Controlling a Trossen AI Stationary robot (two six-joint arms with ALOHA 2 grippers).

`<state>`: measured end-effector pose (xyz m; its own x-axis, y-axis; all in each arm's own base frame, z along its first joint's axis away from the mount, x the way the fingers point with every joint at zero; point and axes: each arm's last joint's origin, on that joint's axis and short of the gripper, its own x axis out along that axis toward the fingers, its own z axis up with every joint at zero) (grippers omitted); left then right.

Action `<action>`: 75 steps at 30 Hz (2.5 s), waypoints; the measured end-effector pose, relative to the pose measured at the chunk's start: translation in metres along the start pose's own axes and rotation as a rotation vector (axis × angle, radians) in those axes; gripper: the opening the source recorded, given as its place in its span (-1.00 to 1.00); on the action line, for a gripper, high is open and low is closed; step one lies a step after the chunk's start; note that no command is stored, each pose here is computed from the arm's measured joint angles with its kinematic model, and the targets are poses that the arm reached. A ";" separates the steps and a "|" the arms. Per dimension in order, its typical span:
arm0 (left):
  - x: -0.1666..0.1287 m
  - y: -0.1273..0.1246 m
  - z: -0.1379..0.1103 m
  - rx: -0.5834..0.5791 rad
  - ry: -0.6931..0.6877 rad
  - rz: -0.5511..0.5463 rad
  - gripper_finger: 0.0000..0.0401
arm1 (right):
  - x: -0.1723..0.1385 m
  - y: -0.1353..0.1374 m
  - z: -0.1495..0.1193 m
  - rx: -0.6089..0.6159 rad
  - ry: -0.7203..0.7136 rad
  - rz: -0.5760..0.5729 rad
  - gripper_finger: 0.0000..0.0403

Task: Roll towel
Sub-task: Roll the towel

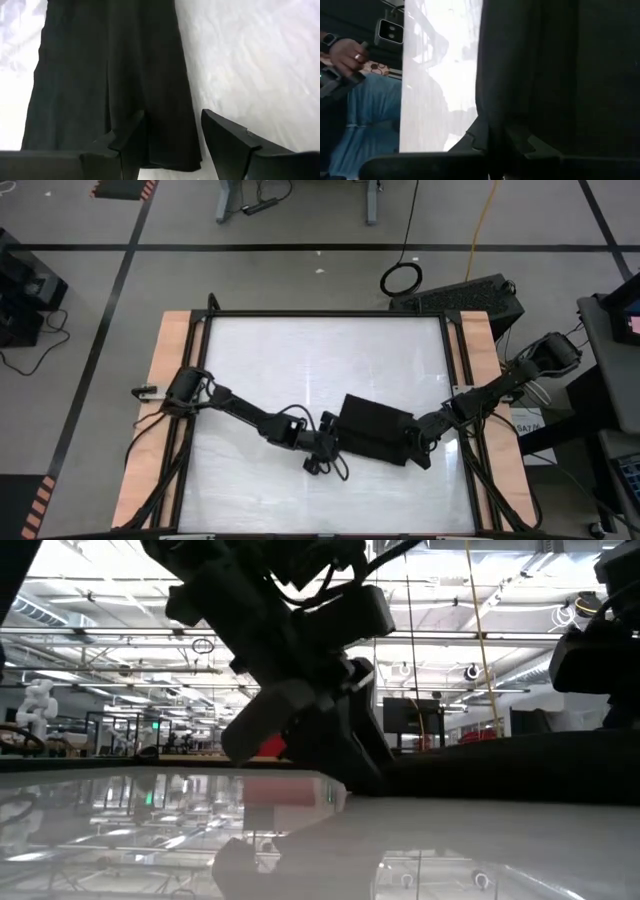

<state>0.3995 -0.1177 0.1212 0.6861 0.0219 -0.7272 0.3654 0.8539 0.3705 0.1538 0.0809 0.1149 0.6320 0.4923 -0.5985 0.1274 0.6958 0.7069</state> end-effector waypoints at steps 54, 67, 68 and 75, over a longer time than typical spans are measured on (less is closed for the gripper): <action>0.037 0.079 -0.030 -0.970 -0.066 -0.915 -0.95 | 0.027 0.122 -0.031 -0.634 0.086 -0.518 -0.03; 0.038 0.091 -0.040 -1.092 -0.015 -0.902 -0.85 | 0.051 0.103 -0.053 -0.696 0.111 -0.687 -0.05; 0.038 0.091 -0.040 -1.099 -0.013 -0.901 -0.85 | 0.052 0.101 -0.054 -0.693 0.114 -0.696 -0.05; 0.037 0.092 -0.040 -1.074 -0.028 -0.865 -0.74 | 0.059 0.094 -0.057 -0.616 0.093 -0.747 -0.12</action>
<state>0.4337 -0.0175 0.1056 0.5084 -0.7161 -0.4783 0.0269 0.5684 -0.8223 0.1591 0.2056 0.1247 0.4839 -0.1666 -0.8591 0.0324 0.9844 -0.1727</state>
